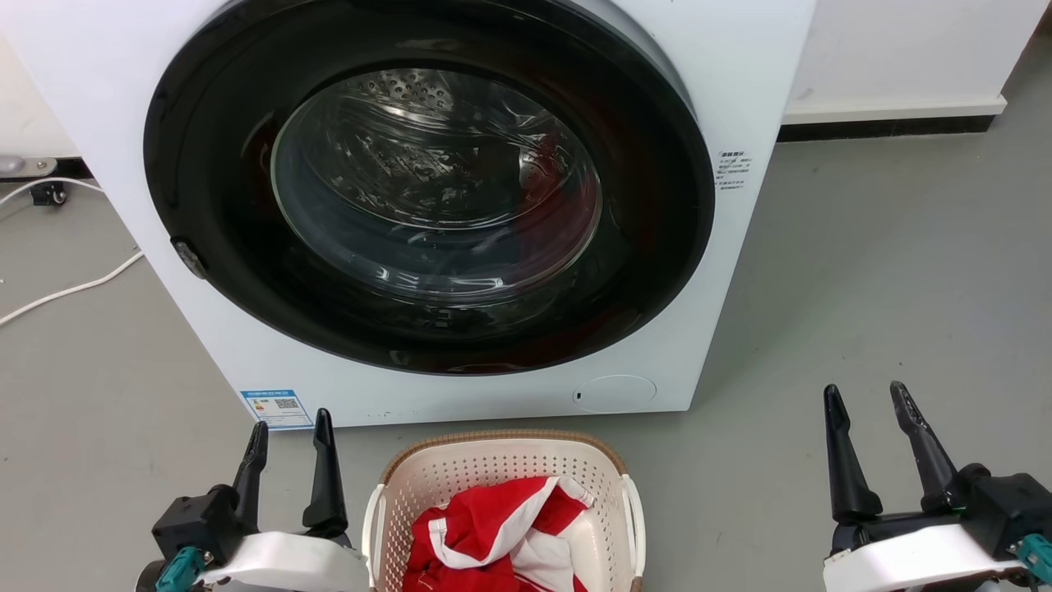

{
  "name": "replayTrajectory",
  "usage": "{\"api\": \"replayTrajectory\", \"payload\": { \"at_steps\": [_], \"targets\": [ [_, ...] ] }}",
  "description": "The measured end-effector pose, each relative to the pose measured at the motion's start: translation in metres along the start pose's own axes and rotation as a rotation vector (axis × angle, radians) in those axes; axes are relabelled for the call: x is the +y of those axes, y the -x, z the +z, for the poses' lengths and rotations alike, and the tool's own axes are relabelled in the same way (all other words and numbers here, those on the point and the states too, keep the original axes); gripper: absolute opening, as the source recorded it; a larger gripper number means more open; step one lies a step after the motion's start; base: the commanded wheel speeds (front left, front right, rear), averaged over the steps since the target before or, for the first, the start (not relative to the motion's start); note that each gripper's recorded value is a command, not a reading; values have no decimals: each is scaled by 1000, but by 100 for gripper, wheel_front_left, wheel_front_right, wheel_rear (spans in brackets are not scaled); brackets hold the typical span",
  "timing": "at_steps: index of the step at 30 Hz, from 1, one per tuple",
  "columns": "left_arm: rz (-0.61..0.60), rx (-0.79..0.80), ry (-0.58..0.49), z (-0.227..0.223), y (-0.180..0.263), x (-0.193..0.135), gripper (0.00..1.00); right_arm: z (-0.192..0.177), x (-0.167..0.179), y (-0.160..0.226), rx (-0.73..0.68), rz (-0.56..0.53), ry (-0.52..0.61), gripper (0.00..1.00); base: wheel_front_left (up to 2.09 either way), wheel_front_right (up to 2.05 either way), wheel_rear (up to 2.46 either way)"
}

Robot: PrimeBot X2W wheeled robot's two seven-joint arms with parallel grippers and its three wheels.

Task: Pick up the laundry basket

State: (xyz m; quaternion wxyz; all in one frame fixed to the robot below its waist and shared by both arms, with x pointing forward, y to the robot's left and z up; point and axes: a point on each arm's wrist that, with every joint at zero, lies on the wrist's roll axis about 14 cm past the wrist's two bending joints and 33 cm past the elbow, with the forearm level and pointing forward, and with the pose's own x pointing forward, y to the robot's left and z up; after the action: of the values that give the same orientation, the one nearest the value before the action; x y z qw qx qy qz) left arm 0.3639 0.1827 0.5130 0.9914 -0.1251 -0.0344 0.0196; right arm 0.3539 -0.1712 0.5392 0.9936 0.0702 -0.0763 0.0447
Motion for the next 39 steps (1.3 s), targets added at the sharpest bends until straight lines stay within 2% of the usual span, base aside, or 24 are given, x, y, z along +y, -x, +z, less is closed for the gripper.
{"api": "replayTrajectory", "payload": {
  "at_steps": [22, 33, 39],
  "targets": [
    [-31, -30, -185, 1, 4, -6, 100, 4, 7, 5, -25, 39, 153, 100, 0, 0, 0],
    [-38, -48, -265, 2, 6, -7, 100, 2, 9, 8, -27, 51, 203, 100, 0, 0, 0],
    [-30, -48, -272, 2, 7, -6, 100, 0, 6, 9, -20, 39, 181, 100, 0, 0, 0]
  ]
}}
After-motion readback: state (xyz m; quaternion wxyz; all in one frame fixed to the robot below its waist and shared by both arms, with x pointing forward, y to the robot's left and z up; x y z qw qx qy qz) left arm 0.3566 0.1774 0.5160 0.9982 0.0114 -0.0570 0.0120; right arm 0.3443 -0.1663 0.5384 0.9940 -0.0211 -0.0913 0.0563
